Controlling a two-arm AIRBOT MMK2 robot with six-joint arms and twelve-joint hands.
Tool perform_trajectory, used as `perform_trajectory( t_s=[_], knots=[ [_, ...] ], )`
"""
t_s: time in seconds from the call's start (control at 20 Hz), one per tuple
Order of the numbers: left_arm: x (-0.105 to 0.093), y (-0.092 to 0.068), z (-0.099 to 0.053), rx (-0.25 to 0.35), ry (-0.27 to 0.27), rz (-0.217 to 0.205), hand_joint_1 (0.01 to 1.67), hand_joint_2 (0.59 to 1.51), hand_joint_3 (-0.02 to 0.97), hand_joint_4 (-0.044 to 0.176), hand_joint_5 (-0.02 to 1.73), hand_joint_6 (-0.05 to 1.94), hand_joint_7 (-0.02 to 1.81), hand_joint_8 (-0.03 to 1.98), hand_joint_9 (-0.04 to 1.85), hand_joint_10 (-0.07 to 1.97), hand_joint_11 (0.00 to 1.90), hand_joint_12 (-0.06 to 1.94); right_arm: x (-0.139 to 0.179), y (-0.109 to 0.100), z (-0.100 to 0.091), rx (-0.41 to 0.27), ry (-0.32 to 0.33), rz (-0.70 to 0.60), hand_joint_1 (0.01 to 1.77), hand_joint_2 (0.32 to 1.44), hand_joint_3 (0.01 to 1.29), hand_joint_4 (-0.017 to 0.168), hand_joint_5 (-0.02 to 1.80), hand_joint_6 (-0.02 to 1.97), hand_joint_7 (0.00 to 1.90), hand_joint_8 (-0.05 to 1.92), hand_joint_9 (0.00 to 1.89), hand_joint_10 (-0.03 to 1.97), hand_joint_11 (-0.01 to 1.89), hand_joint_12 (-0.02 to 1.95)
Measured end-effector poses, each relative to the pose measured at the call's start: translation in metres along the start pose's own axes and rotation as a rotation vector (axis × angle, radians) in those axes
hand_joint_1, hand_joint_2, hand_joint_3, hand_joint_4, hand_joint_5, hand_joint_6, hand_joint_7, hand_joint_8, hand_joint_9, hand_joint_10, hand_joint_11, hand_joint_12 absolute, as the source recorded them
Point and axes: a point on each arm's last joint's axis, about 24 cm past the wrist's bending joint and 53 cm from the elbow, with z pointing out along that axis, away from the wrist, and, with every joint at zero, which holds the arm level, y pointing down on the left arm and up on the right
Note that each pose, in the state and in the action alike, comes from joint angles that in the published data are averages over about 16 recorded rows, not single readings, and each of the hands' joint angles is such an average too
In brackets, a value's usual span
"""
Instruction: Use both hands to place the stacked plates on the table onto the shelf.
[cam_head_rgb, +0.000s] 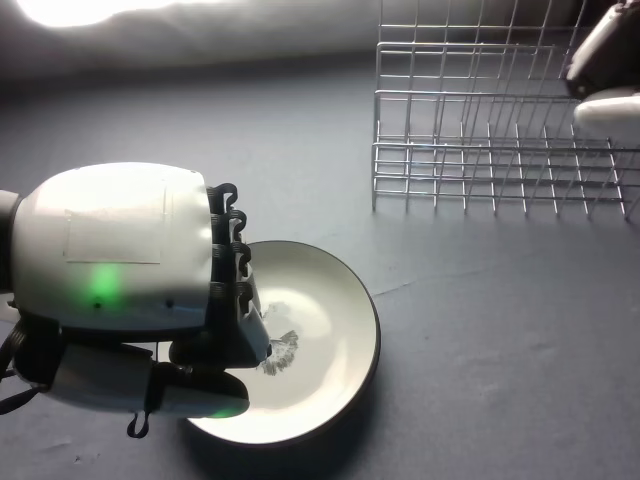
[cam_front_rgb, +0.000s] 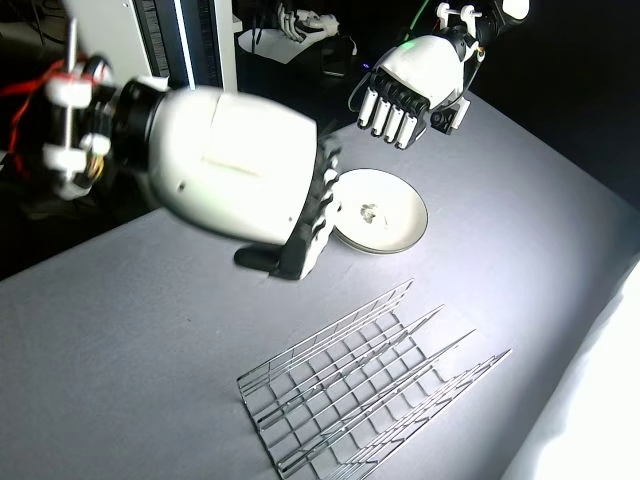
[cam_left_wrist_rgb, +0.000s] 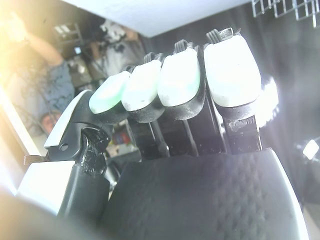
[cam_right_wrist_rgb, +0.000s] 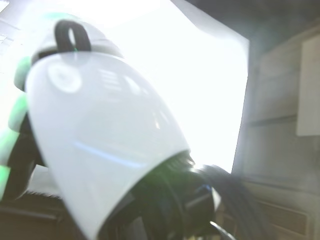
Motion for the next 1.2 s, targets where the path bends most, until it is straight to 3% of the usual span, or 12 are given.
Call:
perform_trajectory(
  t_s=[0.4, 0.65, 0.95, 1.2],
  knots=[
    [-0.001, 0.001, -0.002, -0.001, 0.02, 0.01, 0.05, 1.18, 0.045, -0.002, 0.25, 0.43, 0.28, 0.43, 0.32, 0.43, 0.34, 0.4, 0.005, -0.001, 0.001, -0.004, 0.011, 0.015, 0.1, 1.23, 0.03, -0.007, 0.37, 0.52, 0.37, 0.51, 0.35, 0.51, 0.37, 0.59],
    [-0.005, 0.005, -0.007, -0.012, 0.03, 0.003, 0.02, 1.129, 0.031, -0.002, 0.02, 0.0, 0.02, 0.01, 0.03, 0.01, 0.03, 0.0, 0.018, 0.003, 0.004, -0.037, 0.039, 0.017, 0.02, 1.2, 0.02, -0.007, 0.19, 0.06, 0.15, 0.04, 0.1, 0.05, 0.05, 0.21],
    [-0.002, 0.015, -0.013, -0.034, 0.074, 0.011, 0.02, 1.131, 0.036, -0.002, 0.02, -0.01, 0.02, -0.01, 0.02, 0.01, 0.01, -0.02, 0.034, 0.014, 0.011, -0.109, 0.084, -0.034, 0.02, 1.2, 0.01, -0.005, 0.19, 0.02, 0.15, 0.01, 0.1, 0.01, 0.02, 0.23],
    [0.015, 0.027, -0.021, -0.062, 0.142, 0.022, 0.02, 1.133, 0.03, -0.001, 0.02, -0.01, 0.02, -0.01, 0.02, 0.01, 0.01, -0.01, 0.044, 0.026, 0.015, -0.179, 0.109, -0.098, 0.02, 1.2, 0.01, -0.002, 0.19, 0.02, 0.15, 0.01, 0.1, 0.01, 0.02, 0.25]
  ],
)
